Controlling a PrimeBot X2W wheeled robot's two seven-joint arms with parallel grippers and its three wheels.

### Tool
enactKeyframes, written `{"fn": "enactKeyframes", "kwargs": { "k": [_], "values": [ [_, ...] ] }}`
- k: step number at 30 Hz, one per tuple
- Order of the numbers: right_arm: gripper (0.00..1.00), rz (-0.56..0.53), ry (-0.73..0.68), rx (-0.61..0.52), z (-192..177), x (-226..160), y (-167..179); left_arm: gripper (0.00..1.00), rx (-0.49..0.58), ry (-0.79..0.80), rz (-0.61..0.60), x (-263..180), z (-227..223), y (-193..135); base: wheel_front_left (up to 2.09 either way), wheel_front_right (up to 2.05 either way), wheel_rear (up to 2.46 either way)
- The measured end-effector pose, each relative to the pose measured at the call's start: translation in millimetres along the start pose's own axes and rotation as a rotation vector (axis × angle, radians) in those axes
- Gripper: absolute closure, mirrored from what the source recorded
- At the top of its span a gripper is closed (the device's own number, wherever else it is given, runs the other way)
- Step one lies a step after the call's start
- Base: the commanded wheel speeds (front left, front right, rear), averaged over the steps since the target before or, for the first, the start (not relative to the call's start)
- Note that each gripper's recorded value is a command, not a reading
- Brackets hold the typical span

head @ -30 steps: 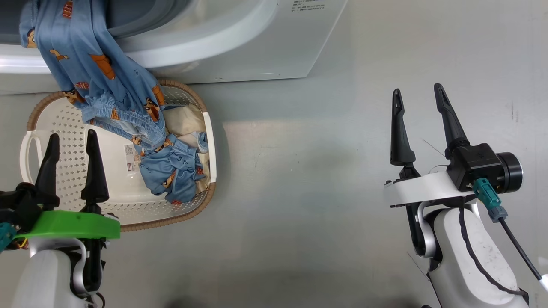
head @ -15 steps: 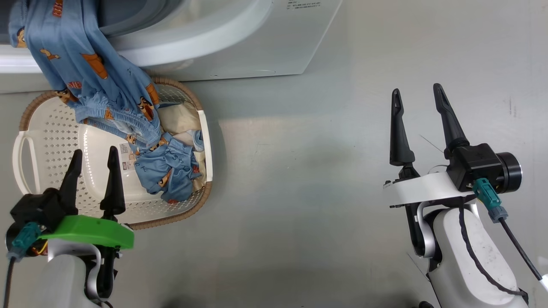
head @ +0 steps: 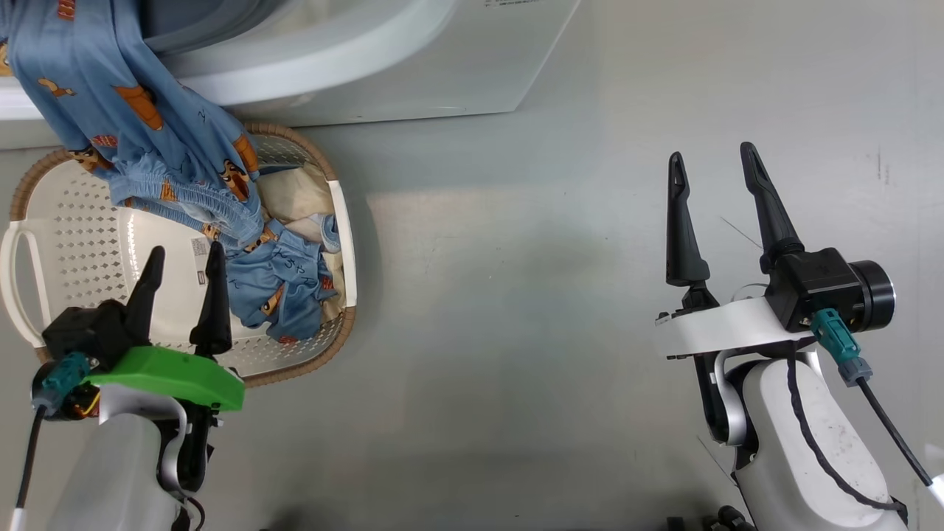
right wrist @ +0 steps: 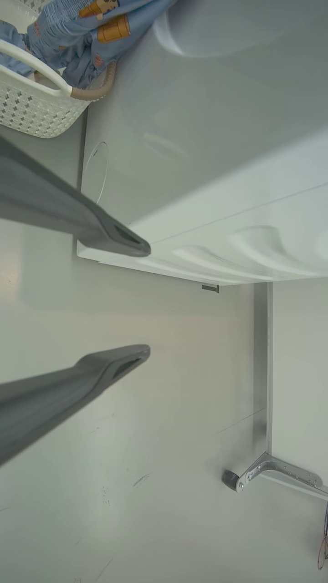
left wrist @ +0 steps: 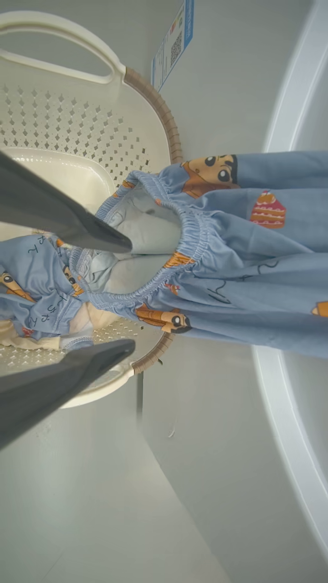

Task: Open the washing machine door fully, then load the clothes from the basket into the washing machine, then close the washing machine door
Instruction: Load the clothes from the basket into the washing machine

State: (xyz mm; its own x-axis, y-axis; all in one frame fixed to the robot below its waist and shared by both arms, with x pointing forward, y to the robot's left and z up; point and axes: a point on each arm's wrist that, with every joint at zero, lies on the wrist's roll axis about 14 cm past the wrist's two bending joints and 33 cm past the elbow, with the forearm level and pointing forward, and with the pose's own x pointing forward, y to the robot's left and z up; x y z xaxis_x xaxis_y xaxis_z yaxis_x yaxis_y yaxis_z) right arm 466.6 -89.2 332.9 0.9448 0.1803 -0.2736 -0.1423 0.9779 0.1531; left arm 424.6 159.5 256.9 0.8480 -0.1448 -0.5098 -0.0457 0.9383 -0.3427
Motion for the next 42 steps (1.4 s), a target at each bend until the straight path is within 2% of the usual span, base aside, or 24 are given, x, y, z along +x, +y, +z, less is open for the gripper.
{"fn": "enactKeyframes", "kwargs": {
  "k": [9,20,42],
  "values": [
    [0.00,-0.006,0.032,0.003,-15,2,-3,0.00,-0.008,0.015,-0.002,29,-2,4,0.00,0.00,0.00],
    [0.00,-0.016,0.068,0.000,-32,4,-9,0.00,-0.091,0.133,0.026,44,-41,9,0.00,0.00,0.00],
    [0.00,-0.033,0.131,-0.016,-64,7,-18,0.00,-0.156,0.164,0.048,94,-47,20,0.00,0.00,0.00]
  ]
}}
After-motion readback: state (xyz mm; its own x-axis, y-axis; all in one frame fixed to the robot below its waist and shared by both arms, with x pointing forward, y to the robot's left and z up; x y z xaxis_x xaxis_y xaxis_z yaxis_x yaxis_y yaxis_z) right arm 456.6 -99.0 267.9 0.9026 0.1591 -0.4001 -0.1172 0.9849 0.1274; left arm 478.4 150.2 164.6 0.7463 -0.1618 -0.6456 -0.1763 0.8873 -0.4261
